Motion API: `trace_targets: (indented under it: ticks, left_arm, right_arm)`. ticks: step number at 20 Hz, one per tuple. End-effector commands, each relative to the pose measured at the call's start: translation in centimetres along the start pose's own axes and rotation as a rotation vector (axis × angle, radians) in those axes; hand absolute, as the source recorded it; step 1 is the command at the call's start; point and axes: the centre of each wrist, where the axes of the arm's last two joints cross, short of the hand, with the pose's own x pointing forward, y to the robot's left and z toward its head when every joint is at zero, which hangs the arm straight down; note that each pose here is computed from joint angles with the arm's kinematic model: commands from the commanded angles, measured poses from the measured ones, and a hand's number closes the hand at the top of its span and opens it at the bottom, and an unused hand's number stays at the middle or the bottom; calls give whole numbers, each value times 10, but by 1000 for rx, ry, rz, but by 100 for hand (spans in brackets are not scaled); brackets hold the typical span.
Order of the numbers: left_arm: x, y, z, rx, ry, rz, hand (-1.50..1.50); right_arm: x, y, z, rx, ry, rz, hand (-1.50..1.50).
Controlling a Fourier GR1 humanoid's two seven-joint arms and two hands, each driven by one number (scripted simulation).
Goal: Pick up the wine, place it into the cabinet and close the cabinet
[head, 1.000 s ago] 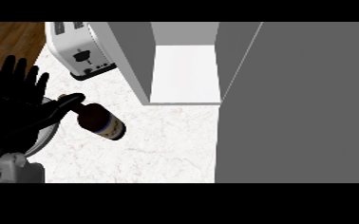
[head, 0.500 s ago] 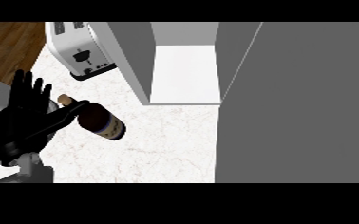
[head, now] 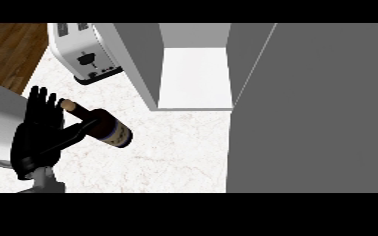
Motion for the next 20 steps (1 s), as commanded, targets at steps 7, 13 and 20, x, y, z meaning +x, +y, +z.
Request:
trace_targets:
  ticks: [7, 13, 20]
  left_arm:
    - [-33, 17, -12, -38, 13, 25, -150]
    - [-52, 12, -1, -31, 19, 5, -150]
    - [-58, 4, -26, -46, 32, 8, -150]
  right_arm:
    - [17, 11, 29, 26, -56, -58, -150]
    - [24, 13, 20, 44, -77, -58, -150]
    - [20, 21, 18, 48, -78, -71, -150]
